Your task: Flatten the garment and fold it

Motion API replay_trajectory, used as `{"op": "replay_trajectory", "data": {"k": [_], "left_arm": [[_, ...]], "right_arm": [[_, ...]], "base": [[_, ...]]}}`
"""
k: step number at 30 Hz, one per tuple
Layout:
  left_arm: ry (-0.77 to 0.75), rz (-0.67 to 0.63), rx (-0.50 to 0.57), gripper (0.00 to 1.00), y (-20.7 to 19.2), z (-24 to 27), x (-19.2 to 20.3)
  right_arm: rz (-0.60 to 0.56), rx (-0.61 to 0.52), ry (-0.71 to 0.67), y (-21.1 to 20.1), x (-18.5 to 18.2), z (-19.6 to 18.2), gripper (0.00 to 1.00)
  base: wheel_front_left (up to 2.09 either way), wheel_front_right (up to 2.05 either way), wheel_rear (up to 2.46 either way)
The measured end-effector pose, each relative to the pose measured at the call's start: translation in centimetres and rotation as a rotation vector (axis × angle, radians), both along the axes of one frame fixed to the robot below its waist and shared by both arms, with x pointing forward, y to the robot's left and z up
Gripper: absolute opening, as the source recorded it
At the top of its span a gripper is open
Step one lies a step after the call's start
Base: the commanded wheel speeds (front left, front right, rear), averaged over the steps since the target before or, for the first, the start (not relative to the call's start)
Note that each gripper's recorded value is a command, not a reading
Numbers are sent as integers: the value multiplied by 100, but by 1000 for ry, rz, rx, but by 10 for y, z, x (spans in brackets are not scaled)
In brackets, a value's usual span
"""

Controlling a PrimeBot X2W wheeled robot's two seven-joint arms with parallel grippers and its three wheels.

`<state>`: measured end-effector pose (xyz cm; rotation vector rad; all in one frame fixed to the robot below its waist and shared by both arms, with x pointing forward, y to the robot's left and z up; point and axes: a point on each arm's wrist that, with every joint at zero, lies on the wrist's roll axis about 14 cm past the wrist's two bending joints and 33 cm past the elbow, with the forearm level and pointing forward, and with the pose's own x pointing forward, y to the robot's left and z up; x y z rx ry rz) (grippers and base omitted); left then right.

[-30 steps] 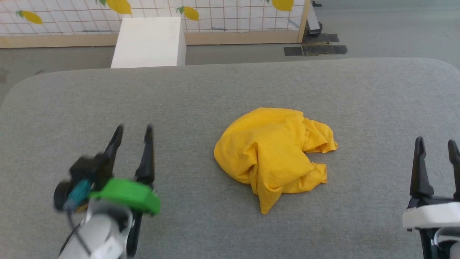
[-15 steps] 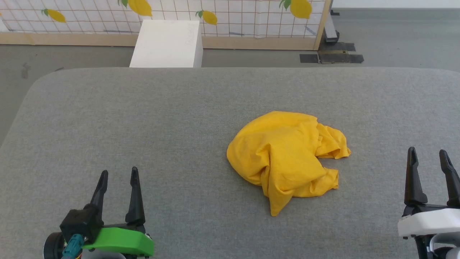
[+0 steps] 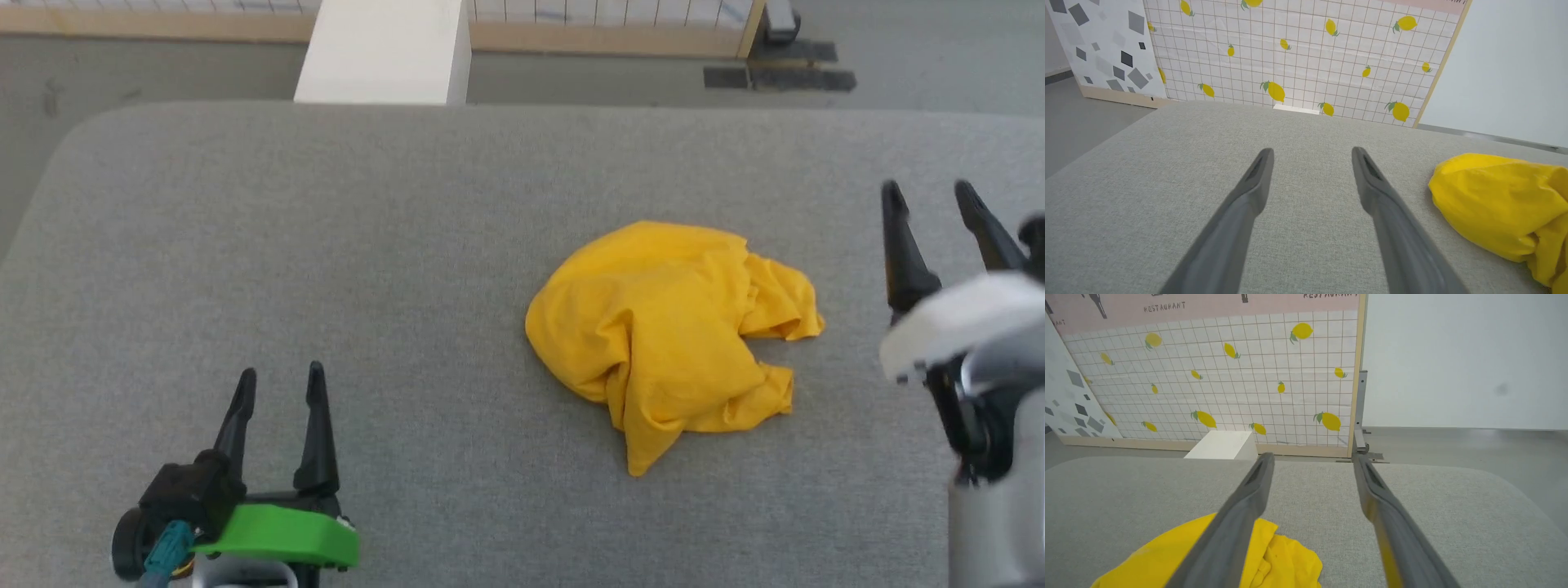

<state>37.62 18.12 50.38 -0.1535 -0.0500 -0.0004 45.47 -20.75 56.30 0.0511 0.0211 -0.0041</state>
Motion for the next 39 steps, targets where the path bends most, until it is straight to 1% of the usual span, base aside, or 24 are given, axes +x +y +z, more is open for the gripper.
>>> {"op": "replay_trajectory", "data": {"k": [5,8,13,16,18,21,23,24,25,26,32,34,37,39], "left_arm": [[28,-15,1,100,-4,-14,13],[43,-13,-1,100,-3,-20,17],[71,10,14,100,6,-31,16],[81,18,24,100,11,-35,15],[86,26,22,100,13,-36,15],[102,36,19,100,16,-42,14],[117,44,23,100,19,-46,12],[122,46,25,100,20,-48,11],[127,52,26,100,22,-49,10],[130,53,25,100,23,-50,9],[106,73,31,100,28,-42,7],[94,74,39,100,28,-37,5],[65,72,40,100,28,-28,4],[53,67,39,100,26,-24,1]], "right_arm": [[19,66,242,4,30,-38,100],[32,38,379,5,38,-64,100],[67,13,622,13,36,-119,100],[69,31,768,15,27,-150,100],[64,36,826,14,24,-163,100],[57,9,886,12,22,-179,100],[55,16,924,13,20,-189,100],[57,17,935,14,20,-191,70],[59,19,940,15,20,-192,23],[61,20,937,17,21,-192,0],[93,17,847,25,29,-176,0],[97,18,781,24,38,-158,0],[79,13,632,12,57,-110,0],[57,8,558,0,64,-81,0]], "base": [[0,0,0],[0,0,0],[0,0,0],[0,0,0],[0,0,0],[0,0,0],[0,0,0],[0,0,0],[0,0,0],[0,0,0],[0,0,0],[0,0,0],[0,0,0],[0,0,0]]}}
